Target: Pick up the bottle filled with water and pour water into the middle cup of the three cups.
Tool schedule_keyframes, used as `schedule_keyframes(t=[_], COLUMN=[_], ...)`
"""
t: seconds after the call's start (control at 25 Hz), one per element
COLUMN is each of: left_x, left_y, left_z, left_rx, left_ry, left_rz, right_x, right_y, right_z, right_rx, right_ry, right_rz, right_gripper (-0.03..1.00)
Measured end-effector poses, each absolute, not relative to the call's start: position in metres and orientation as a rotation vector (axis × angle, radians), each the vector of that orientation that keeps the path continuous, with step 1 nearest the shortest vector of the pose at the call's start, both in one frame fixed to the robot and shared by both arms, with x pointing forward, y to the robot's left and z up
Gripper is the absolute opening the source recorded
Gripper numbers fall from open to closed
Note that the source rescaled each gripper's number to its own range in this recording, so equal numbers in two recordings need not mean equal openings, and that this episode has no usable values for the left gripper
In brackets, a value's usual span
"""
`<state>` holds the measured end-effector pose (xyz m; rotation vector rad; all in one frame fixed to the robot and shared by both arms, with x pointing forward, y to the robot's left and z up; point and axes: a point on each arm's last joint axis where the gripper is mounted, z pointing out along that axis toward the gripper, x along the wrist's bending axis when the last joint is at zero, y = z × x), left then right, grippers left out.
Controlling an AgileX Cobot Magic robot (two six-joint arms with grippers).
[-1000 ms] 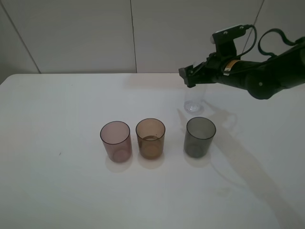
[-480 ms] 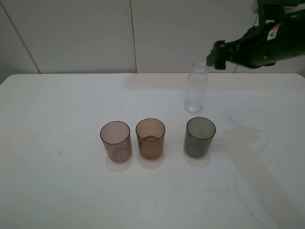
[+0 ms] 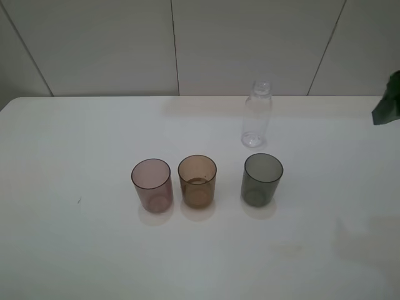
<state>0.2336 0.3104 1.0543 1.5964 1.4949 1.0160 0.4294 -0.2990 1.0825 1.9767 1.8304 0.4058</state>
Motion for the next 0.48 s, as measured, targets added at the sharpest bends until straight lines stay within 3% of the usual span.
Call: schedule_keyframes(t=[0.48], left_x=[0.234], left_y=[0.310], left_z=[1.054], left_rx=[1.596], left_ry=[1.495], left_rz=[1.016], right_x=[0.323], right_y=[-0.308], right_z=[1.147], right_rx=[1.736], right_ry=[1.531], right_rz=[0.773], right_gripper=[1.00])
